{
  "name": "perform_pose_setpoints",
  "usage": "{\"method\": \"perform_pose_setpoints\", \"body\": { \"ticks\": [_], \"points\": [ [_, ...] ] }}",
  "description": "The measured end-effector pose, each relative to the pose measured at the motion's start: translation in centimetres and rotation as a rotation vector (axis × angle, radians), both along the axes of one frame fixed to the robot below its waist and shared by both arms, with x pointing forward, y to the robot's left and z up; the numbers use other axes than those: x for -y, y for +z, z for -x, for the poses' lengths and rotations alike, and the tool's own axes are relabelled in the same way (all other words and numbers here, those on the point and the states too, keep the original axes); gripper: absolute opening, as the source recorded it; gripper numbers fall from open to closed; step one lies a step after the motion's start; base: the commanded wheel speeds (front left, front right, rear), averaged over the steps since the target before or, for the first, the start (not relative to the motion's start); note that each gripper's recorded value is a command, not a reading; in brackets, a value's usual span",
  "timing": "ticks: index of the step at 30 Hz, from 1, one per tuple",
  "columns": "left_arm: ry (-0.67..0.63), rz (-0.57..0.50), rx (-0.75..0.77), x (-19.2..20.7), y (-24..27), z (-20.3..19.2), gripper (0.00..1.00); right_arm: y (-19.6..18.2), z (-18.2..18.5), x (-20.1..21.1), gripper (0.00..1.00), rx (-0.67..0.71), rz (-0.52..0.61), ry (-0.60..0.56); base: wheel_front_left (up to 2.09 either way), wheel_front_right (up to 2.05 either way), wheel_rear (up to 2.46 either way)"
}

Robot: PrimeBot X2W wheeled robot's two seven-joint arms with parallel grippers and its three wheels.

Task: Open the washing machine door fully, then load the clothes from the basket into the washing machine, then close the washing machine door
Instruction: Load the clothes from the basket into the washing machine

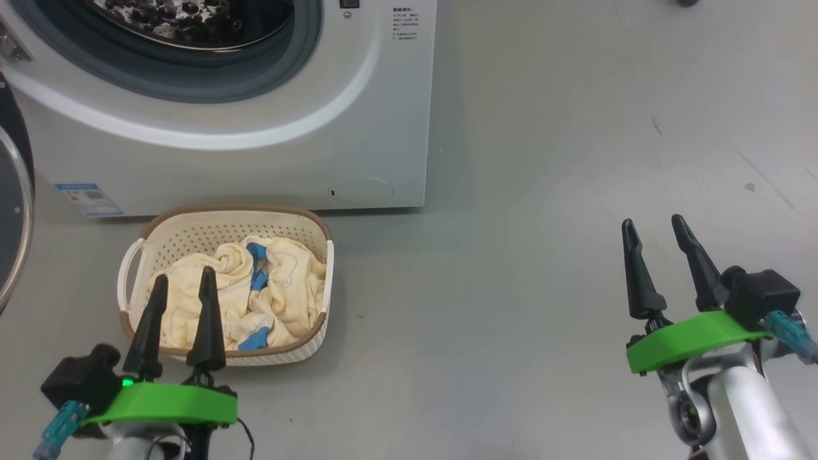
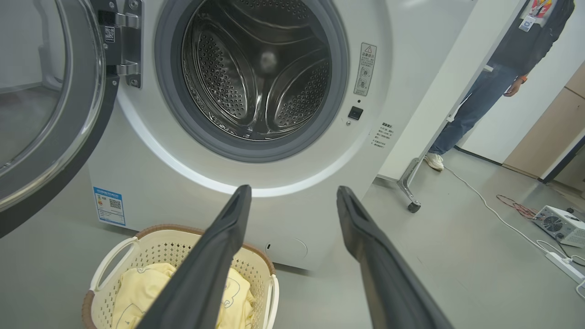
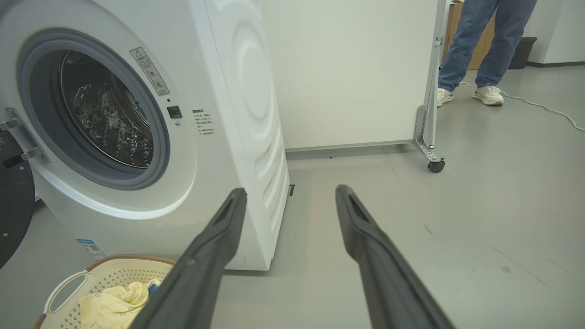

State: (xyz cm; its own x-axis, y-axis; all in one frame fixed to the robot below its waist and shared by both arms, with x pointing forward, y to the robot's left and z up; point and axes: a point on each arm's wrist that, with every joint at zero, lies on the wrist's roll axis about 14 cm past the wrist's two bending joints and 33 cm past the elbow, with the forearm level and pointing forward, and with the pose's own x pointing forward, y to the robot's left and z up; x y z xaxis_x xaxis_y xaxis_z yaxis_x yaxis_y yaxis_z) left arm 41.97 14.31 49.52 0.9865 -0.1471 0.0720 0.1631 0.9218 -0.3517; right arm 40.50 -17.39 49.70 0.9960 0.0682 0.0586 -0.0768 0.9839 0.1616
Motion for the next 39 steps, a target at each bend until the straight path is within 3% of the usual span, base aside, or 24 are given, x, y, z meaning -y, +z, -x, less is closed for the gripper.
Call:
{"method": "perform_pose_setpoints", "body": {
  "ticks": [23,39],
  "points": [
    [0.030,-0.007,0.027,-1.4,0.8,-0.3,1.00,-0.7,-0.3,-0.4,1.00,-0.020,-0.003,0.012,1.30,-1.30,0.00],
    [0.017,-0.014,0.019,-0.9,0.5,-0.2,1.00,-0.8,-0.4,-0.5,1.00,-0.022,-0.004,0.012,0.13,-0.13,0.00]
  ]
}}
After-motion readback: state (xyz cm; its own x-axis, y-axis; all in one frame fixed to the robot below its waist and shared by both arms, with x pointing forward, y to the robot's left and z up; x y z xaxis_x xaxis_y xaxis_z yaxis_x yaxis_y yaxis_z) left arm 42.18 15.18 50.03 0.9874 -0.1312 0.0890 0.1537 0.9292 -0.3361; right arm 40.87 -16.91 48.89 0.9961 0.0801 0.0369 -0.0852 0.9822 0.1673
